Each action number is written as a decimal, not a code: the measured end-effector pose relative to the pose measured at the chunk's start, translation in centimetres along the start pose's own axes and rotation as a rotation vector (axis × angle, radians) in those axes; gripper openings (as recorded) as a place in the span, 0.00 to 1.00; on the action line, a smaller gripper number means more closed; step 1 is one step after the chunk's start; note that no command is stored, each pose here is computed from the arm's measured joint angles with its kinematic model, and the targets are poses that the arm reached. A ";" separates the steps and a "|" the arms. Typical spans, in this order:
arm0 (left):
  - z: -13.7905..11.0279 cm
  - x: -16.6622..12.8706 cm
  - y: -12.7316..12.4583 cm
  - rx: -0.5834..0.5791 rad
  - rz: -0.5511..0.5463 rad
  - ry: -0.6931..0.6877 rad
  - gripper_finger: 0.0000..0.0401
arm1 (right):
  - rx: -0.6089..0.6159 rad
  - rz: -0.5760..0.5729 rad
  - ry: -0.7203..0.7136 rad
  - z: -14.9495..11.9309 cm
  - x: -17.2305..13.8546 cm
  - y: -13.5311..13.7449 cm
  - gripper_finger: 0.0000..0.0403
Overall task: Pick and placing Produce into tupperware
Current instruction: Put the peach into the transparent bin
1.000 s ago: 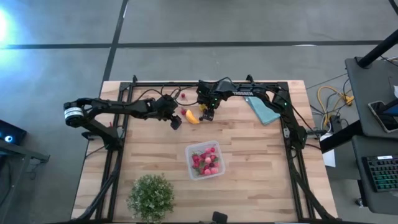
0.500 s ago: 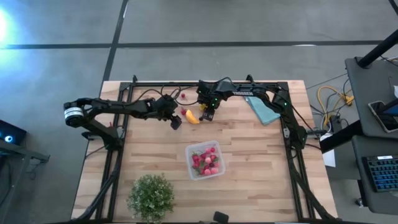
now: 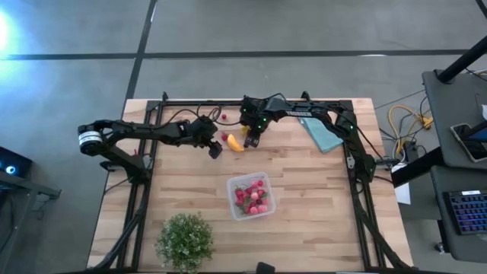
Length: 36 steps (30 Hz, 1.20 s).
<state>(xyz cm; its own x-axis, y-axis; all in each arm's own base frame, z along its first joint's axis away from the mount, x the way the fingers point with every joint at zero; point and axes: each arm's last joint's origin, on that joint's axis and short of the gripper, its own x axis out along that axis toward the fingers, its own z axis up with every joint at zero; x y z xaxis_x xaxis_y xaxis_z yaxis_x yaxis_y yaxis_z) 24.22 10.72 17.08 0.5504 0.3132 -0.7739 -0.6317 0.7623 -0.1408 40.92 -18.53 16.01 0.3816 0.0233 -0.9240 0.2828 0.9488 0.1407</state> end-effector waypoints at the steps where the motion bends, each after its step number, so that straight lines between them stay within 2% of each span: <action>1: 0.0 0.0 0.0 0.000 0.000 0.000 0.67 | 0.007 0.007 -0.001 0.0 0.0 0.0 0.29; 6: 0.0 0.0 0.0 0.000 0.000 0.001 0.67 | 0.007 0.008 0.008 -0.1 0.1 0.1 0.44; 9: 0.0 0.0 0.0 0.000 0.000 0.001 0.67 | 0.000 0.004 0.007 0.0 0.1 0.2 0.48; 15: 0.0 0.0 0.0 0.000 0.000 0.001 0.67 | 0.005 -0.002 -0.003 0.1 0.1 0.2 0.49; 21: 0.0 0.0 0.0 0.000 0.000 0.001 0.67 | -0.021 -0.034 -0.081 0.9 0.1 0.2 0.49; 30: 0.0 0.0 0.0 0.000 -0.001 0.002 0.67 | -0.039 -0.078 -0.059 0.6 0.4 0.3 0.49; 36: 0.0 0.0 0.0 -0.001 -0.001 0.001 0.67 | 0.032 -0.097 -0.060 0.6 0.5 0.3 0.48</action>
<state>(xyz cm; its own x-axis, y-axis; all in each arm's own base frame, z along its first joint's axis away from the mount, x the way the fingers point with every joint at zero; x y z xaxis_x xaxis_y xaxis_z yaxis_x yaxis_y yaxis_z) 24.20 10.72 17.08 0.5500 0.3121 -0.7747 -0.6320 0.7619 -0.1418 41.73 -18.45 15.86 0.4031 -0.0879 -0.9109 0.3484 0.9351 0.0640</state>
